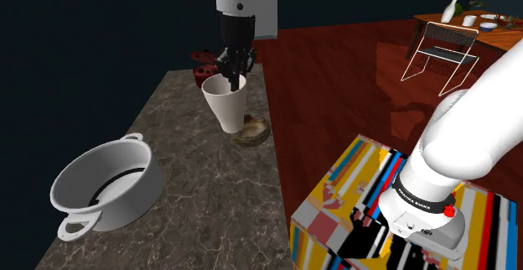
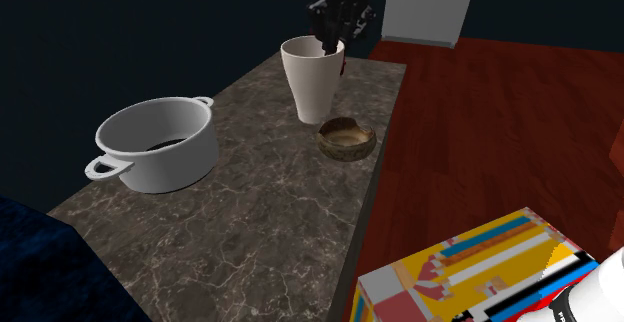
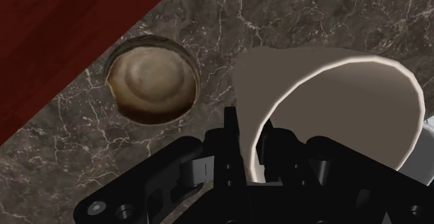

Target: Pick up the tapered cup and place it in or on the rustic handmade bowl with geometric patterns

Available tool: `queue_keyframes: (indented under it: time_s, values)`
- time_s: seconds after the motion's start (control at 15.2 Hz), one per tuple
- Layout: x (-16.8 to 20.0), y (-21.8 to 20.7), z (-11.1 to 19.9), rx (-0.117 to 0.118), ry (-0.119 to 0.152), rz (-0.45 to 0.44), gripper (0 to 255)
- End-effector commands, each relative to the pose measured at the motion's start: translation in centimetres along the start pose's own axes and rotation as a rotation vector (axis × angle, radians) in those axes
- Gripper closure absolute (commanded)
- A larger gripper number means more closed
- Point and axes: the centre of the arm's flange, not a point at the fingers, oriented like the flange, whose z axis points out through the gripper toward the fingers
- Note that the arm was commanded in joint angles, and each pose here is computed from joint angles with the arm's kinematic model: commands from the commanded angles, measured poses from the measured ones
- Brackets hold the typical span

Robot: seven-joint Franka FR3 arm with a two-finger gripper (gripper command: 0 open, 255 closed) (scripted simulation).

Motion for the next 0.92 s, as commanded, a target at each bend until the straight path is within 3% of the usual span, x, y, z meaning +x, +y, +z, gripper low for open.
queue_keyframes:
  time_s: [0.0, 0.53, 0.86]
  values:
    - [0.7, 2.5, -1.0, 0.000, 0.000, -0.001, 255]
    - [3.6, 12.6, -4.6, 0.000, 0.000, -0.001, 255]
    - [3.4, 13.0, -2.0, 0.000, 0.000, -0.001, 255]
